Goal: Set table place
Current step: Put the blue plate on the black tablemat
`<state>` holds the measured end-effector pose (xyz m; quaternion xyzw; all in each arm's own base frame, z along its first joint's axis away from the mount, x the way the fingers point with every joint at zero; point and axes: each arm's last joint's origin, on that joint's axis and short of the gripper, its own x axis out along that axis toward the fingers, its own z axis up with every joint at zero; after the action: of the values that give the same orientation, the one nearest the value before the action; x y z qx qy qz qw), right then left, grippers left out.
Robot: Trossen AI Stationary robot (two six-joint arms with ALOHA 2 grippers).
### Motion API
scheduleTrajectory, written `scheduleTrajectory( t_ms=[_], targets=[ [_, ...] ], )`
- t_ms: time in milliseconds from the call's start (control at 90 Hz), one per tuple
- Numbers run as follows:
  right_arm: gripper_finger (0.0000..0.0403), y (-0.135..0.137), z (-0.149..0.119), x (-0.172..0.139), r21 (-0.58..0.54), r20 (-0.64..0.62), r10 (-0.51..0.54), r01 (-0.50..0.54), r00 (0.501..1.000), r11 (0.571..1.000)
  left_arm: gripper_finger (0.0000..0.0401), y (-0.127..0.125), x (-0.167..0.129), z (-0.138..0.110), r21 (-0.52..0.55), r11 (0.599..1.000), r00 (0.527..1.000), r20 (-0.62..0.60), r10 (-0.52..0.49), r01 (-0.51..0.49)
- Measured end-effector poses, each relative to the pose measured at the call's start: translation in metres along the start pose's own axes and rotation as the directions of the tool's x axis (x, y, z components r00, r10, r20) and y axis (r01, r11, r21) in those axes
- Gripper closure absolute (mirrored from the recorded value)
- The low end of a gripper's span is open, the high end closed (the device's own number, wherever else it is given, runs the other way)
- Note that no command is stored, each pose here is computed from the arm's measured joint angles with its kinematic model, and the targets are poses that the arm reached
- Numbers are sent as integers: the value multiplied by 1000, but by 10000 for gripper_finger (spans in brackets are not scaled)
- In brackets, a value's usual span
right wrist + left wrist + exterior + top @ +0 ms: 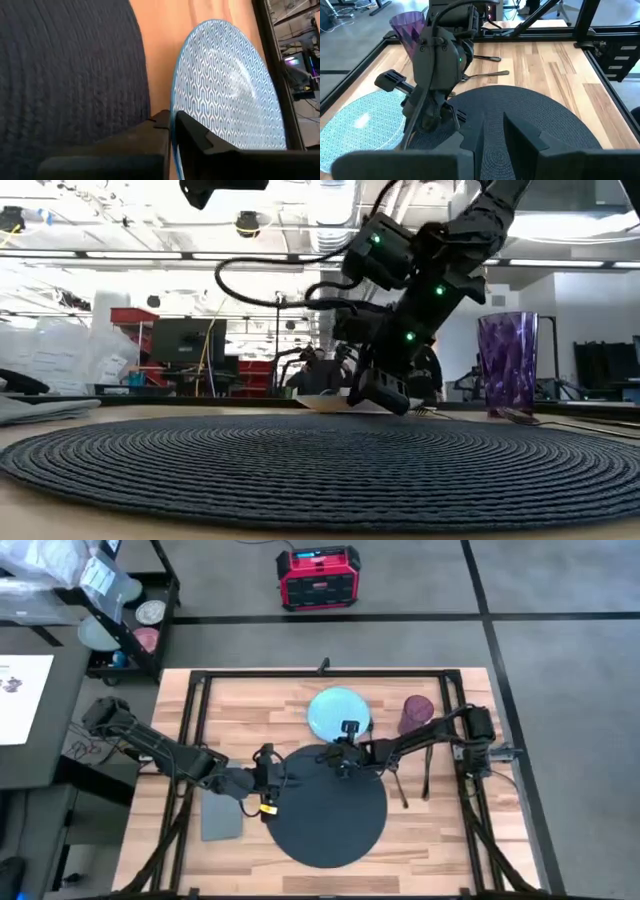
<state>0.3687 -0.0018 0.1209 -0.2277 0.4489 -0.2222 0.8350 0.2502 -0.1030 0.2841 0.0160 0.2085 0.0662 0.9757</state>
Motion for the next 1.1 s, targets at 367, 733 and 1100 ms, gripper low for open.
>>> scheduleTrajectory(
  t_ms=[367, 733, 1100],
  targets=[
    [402, 5, 21, -35, 3, 37, 34, -35, 999, 999, 343, 0, 0, -1, 59, 998, 1000, -5, 4, -4],
    [402, 24, 28, -95, 36, 121, 138, -143, 983, 989, 343, 5, -6, 5, 78, 996, 999, 29, 42, -44],
    [402, 40, 27, -109, 50, 147, 166, -175, 975, 983, 342, 6, -5, 5, 75, 996, 998, 26, 54, -56]
  ],
)
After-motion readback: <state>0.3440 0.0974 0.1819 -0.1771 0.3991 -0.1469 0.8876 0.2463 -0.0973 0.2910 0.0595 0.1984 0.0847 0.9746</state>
